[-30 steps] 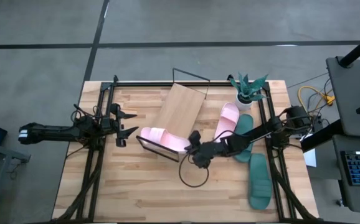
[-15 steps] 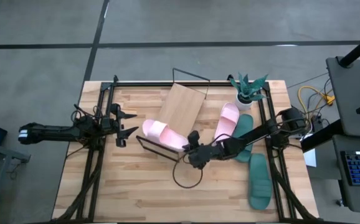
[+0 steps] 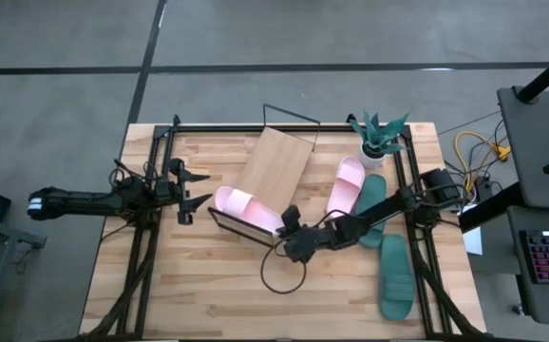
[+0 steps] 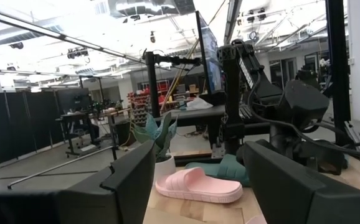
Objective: Pick and place slides into the shelf
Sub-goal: Put the bottom pink slide on the shelf
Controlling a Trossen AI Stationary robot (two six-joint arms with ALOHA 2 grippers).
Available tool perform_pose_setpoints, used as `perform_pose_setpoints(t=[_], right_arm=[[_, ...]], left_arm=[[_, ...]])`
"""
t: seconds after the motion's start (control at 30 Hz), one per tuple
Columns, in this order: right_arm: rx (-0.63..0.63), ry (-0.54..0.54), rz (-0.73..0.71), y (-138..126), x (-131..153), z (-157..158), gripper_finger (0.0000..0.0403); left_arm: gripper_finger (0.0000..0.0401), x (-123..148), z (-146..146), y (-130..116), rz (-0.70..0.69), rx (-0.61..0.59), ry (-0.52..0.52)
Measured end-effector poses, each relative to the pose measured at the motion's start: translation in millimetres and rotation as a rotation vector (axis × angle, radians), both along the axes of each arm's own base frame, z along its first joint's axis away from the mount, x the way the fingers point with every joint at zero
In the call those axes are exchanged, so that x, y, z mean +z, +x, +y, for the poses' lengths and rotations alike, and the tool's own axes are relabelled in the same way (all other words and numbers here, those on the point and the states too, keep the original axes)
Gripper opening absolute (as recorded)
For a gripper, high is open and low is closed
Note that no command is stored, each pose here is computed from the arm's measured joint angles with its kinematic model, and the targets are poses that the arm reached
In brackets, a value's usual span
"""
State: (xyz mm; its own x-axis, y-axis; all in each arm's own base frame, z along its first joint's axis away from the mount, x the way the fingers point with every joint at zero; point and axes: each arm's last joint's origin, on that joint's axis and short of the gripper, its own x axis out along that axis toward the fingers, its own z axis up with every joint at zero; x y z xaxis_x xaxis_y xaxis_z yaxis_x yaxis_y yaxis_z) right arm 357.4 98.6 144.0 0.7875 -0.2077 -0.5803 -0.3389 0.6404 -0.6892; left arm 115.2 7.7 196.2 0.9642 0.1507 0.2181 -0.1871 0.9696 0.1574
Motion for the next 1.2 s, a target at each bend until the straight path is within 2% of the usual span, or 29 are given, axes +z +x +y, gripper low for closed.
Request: perform_pose_setpoints(t=[0.57, 0.87, 0.97, 1.2], right_arm=[[0.032, 0.007, -0.005, -0.3, 2.8, 8.8, 0.0065], [0.037, 0.076, 0.004, -0.8, 2.5, 9.8, 0.0066], [0.038, 0.081, 0.004, -0.8, 2.5, 9.9, 0.0078], [0.044, 0.089, 0.003, -1.4, 4.2, 10.4, 0.0135]], left_arm=[[0.0228, -0.2, 0.0, 0.2, 0.002, 0.0, 0.0], [0.0228, -0.2, 0.0, 0.2, 0.002, 0.0, -0.001], [0.0228, -0.2, 0.0, 0.2, 0.002, 0.0, -0.001], [0.0228, -0.2, 0.0, 0.2, 0.002, 0.0, 0.0]])
